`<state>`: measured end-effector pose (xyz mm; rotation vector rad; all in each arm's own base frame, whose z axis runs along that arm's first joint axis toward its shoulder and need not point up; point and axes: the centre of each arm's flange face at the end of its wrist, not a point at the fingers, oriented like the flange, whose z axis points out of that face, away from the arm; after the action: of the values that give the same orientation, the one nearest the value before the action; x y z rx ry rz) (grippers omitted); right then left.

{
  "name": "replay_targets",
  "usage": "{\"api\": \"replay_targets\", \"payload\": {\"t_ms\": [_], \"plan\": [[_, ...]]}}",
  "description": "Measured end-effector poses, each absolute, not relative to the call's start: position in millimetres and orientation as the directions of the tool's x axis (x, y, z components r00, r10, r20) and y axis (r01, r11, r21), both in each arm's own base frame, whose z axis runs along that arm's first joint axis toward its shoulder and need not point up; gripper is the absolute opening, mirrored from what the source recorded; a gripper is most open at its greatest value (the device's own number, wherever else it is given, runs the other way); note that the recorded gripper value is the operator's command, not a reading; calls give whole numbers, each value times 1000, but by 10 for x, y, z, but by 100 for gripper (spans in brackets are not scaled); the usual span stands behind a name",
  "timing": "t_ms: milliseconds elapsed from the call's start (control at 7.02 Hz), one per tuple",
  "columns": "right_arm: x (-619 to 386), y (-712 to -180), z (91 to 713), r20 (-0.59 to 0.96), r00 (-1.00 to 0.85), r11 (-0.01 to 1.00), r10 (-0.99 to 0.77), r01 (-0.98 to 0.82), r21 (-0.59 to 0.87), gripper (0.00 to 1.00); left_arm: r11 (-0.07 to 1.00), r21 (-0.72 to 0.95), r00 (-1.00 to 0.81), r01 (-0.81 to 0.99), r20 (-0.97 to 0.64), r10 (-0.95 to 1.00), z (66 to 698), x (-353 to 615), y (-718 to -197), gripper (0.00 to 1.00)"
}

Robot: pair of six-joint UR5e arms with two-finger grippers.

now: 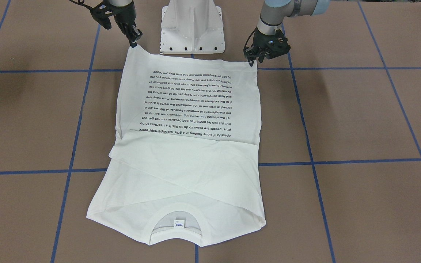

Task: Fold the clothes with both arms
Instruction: 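Grasp both hem corners nearest the robot with both grippers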

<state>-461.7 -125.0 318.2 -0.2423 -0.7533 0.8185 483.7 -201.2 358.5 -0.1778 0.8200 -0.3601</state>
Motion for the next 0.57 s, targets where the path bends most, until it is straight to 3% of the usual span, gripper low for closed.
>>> {"api": "replay_targets", "payload": {"t_ms": [142,570], "plan": [[-4618,-1242,3180,512,447,674,734,-570,-470,0,925,-292,626,244,-680,-381,3585,4842,-2011,0],[-4616,-1245,3172,513,445,674,734,-569,-471,0,924,-300,620,238,-685,-382,3549,4829,-2006,0]]}}
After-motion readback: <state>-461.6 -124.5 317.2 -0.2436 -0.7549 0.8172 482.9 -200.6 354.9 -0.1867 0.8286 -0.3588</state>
